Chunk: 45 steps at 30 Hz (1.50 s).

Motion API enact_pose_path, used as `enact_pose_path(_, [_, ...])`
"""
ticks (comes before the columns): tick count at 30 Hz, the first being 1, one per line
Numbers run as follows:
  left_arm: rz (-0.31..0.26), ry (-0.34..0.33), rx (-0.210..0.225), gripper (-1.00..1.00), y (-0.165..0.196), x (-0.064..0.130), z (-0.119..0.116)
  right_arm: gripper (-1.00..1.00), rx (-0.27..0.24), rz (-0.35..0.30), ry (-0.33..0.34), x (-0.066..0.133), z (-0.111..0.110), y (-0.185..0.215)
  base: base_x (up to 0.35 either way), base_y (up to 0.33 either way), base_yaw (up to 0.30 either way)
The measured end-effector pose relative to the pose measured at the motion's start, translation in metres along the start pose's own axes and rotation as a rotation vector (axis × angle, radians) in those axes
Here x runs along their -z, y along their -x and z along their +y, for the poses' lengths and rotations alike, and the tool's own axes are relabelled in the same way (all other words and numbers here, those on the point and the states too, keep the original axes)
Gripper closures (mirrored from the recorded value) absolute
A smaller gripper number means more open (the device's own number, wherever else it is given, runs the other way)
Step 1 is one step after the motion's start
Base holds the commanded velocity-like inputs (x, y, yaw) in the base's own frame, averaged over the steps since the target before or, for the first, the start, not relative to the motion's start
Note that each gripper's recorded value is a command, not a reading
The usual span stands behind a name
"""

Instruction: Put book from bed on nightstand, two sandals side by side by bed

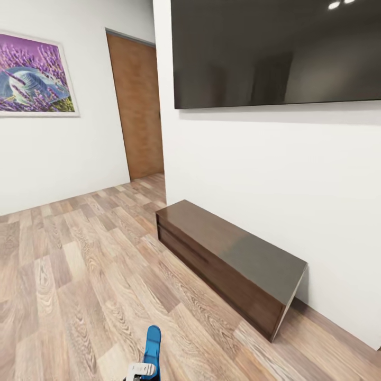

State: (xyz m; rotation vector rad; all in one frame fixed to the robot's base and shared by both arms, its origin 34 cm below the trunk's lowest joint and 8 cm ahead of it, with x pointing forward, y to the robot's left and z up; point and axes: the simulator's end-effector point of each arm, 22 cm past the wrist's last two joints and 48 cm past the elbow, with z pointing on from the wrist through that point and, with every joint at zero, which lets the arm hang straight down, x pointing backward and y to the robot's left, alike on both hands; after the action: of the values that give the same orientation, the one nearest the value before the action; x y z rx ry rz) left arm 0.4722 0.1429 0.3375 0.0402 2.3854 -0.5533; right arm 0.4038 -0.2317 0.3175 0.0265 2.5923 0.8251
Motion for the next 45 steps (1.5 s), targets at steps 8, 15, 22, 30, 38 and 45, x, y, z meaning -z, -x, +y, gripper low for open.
enact_pose_path(8, [0.000,0.000,0.000,1.00,0.0000,0.0000,-0.0001,-1.00,0.000,0.000,-0.004,0.0000,-0.0009,0.0000,0.001,0.000,0.284])
enact_pose_path(15, [0.000,0.000,0.000,1.00,0.0000,0.0000,-0.0001,-1.00,0.000,0.000,-0.005,0.0000,-0.0011,0.0000,0.000,0.000,0.290])
enact_pose_path(22, [0.000,0.000,0.000,1.00,0.0000,0.0000,-0.0001,-1.00,0.000,0.000,-0.005,0.0000,-0.0012,0.0001,0.000,0.000,0.290])
enact_pose_path(30, [0.000,0.000,0.000,1.00,0.0000,0.0000,-0.0001,-1.00,0.001,0.000,-0.007,0.0000,-0.0015,-0.0001,0.000,0.000,0.291])
enact_pose_path(38, [0.000,0.000,0.000,1.00,0.0000,0.0000,0.0001,-1.00,0.001,0.000,-0.007,0.0000,-0.0015,-0.0001,0.000,0.000,0.291])
enact_pose_path(45, [0.000,0.000,0.000,1.00,-0.0001,0.0000,-0.0001,-1.00,0.001,0.000,-0.007,0.0000,-0.0015,-0.0001,0.000,0.000,0.291])
